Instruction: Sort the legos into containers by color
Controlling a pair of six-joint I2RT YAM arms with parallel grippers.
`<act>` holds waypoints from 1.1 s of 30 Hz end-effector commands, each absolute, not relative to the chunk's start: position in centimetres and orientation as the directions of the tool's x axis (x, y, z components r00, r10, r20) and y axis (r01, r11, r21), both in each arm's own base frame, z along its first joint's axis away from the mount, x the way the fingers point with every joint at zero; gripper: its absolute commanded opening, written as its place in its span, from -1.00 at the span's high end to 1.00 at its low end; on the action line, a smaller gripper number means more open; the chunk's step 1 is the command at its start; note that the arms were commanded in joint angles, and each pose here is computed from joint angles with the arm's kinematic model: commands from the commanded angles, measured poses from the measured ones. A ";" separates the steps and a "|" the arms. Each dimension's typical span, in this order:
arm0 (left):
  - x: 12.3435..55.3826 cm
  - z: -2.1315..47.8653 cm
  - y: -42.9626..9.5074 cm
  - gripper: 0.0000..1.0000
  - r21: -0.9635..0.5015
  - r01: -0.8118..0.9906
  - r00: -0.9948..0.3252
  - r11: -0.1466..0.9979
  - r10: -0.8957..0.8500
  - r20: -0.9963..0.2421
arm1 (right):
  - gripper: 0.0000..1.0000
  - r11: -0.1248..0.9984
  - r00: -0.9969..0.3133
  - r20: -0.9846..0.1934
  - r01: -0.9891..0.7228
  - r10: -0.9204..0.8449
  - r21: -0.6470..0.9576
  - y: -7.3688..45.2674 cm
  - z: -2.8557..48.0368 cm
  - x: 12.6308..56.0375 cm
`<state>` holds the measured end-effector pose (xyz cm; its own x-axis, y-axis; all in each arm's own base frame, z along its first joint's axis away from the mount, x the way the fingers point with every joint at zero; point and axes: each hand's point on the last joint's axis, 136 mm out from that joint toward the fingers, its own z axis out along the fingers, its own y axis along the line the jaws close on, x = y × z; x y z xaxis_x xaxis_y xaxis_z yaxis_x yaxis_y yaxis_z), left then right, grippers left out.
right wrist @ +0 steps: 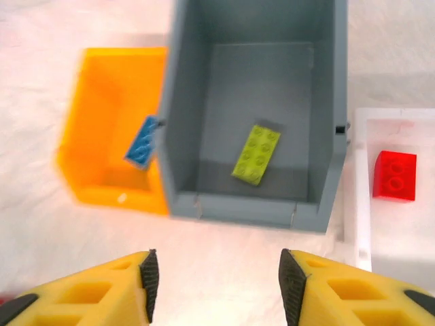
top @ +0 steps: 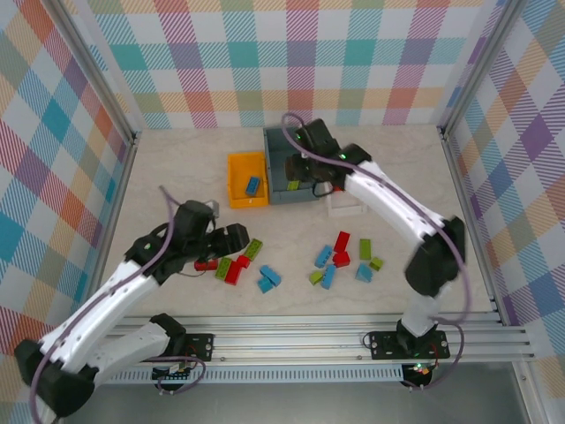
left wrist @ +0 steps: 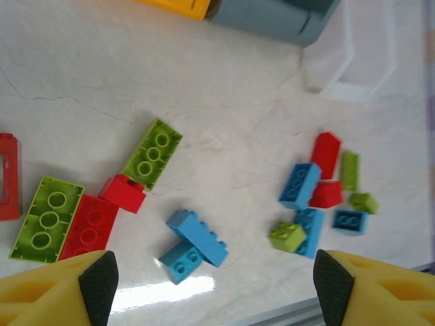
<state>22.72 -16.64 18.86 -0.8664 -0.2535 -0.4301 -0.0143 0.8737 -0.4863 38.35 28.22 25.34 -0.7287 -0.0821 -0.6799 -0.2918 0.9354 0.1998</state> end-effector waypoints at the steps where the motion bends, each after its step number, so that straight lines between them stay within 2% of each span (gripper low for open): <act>1: 23.8 16.0 -17.9 -0.54 -0.357 0.104 -0.910 0.928 -0.056 -0.411 | -0.15 0.847 -0.647 -0.758 -0.445 -0.079 0.291 29.1 27.2 33.5; 5: 26.3 12.2 -17.9 -0.55 -0.201 0.151 -0.917 0.968 0.061 -0.395 | -0.38 0.759 -0.605 -0.794 -0.547 -0.069 0.352 28.2 27.1 25.8; 8: 27.7 10.2 -18.2 -0.57 -0.128 0.195 -0.913 0.972 0.133 -0.385 | -0.47 0.719 -0.637 -0.768 -0.564 -0.065 0.406 27.1 26.2 21.9; 11: 28.3 7.7 -18.8 -0.72 -0.073 0.249 -0.916 0.966 0.210 -0.343 | -0.51 0.722 -0.687 -0.726 -0.518 -0.032 0.458 25.6 24.9 20.0; 17: 28.9 5.9 -20.9 -0.73 -0.066 0.315 -0.899 0.947 0.276 -0.340 | -0.52 0.741 -0.716 -0.698 -0.476 -0.013 0.473 24.9 23.9 19.7; 22: 29.4 3.2 -19.7 -0.33 0.033 0.306 -0.909 0.951 0.302 -0.289 | -0.48 0.733 -0.732 -0.682 -0.470 -0.012 0.492 25.7 23.8 19.9; 29: 30.6 3.6 -20.8 0.37 0.020 0.300 -0.898 0.954 0.289 -0.331 | -0.43 0.733 -0.730 -0.683 -0.466 -0.003 0.496 25.8 24.0 20.0; 33: 32.4 7.2 -23.0 0.48 0.020 0.309 -0.867 0.951 0.291 -0.404 | -0.38 0.764 -0.703 -0.710 -0.440 0.034 0.472 24.5 24.6 20.5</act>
<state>30.60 -20.97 4.08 -0.9023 0.2871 -0.3216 0.2973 0.9546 0.0179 20.06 24.99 22.46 -0.7423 -0.0231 -0.6697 -0.4444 0.7650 0.4662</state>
